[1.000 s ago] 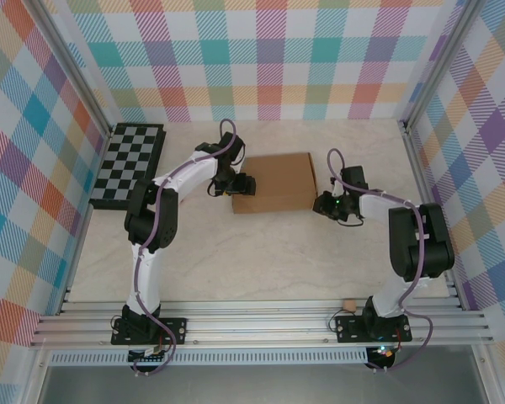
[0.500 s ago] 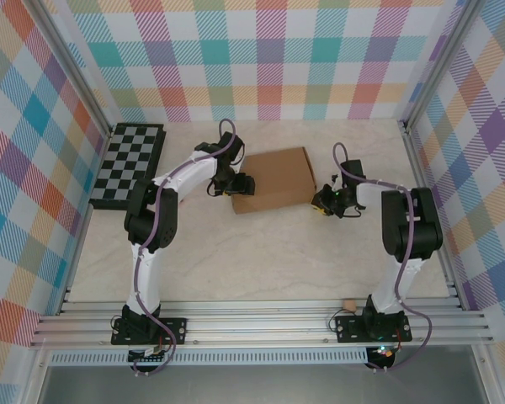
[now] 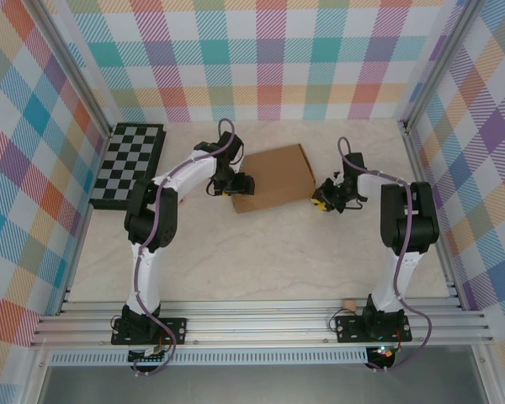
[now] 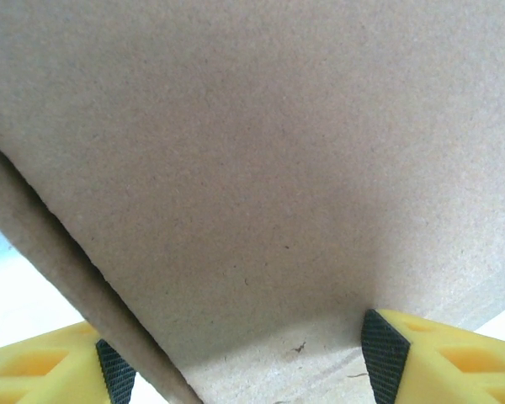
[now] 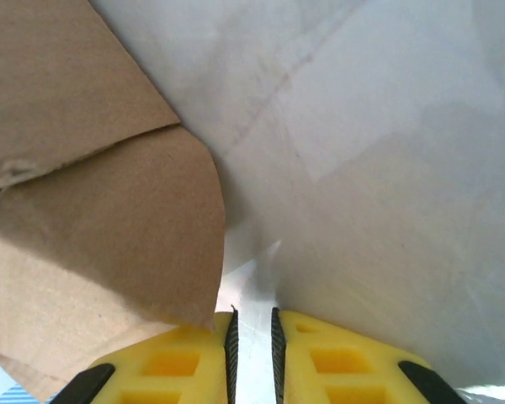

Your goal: Fold the paper box

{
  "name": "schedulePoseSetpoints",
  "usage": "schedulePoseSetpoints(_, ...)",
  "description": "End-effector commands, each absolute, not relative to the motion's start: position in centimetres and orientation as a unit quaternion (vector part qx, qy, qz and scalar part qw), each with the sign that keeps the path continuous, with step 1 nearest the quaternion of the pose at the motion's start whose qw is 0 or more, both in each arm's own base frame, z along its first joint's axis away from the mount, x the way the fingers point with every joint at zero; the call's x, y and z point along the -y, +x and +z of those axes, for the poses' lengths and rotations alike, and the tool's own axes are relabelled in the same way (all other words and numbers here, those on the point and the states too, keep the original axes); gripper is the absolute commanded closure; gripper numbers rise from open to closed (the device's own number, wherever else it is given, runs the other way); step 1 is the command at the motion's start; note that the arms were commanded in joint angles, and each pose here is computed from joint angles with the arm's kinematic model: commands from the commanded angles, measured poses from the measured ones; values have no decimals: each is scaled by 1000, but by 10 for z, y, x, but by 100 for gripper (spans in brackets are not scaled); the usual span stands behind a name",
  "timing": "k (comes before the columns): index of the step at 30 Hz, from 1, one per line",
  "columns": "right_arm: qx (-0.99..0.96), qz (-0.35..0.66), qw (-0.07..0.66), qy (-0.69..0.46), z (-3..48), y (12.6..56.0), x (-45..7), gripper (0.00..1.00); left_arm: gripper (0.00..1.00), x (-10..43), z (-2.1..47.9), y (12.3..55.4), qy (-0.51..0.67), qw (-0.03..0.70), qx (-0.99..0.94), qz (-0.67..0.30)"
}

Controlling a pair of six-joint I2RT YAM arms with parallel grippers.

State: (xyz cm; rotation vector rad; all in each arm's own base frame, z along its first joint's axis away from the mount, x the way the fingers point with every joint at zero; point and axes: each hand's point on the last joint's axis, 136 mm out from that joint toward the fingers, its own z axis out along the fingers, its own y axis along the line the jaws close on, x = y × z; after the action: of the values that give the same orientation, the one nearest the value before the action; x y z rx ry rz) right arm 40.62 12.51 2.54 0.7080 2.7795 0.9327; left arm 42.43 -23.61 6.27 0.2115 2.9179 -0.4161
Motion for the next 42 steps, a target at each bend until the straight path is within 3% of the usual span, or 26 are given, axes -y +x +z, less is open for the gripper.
schedulePoseSetpoints(1, -935, 269, 82, 214, 39, 411, -115, 79, 28, 227, 50, 416, 58, 65, -988, -124)
schedulePoseSetpoints(17, -935, 268, 121, 199, 88, 412, -106, 79, 27, 227, 60, 425, 39, 81, -988, -123)
schedulePoseSetpoints(32, -942, 249, 121, 191, 94, 395, -100, 77, 23, 240, 148, 442, 27, 150, -970, -189)
schedulePoseSetpoints(36, -940, 259, 118, 187, 97, 389, -110, 77, 23, 233, 173, 466, 35, 183, -960, -211)
schedulePoseSetpoints(42, -941, 272, 114, 164, 103, 377, -142, 76, 24, 211, 169, 530, 28, 213, -948, -235)
